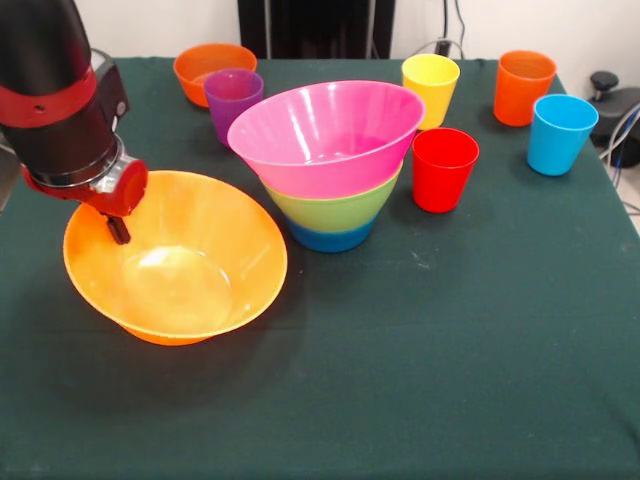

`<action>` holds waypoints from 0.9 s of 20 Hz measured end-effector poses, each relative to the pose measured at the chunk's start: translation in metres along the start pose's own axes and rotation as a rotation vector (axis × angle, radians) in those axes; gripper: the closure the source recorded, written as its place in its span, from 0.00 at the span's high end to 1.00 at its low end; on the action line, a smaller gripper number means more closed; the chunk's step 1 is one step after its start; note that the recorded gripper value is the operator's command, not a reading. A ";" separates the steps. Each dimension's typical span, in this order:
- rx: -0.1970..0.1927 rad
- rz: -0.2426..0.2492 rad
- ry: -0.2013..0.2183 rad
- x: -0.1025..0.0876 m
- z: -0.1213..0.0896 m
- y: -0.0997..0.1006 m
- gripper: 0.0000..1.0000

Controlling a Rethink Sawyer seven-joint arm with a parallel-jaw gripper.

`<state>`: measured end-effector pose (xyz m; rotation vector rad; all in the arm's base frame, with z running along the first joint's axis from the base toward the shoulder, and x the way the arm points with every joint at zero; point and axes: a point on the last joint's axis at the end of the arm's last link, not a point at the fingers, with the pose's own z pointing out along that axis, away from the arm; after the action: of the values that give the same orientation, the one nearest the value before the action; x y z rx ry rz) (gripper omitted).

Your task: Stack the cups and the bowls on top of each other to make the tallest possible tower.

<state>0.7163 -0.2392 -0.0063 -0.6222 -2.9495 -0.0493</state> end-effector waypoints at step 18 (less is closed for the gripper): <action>0.001 -0.002 -0.011 -0.002 -0.008 0.001 0.00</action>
<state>0.7199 -0.2396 0.0010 -0.6208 -2.9610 -0.0447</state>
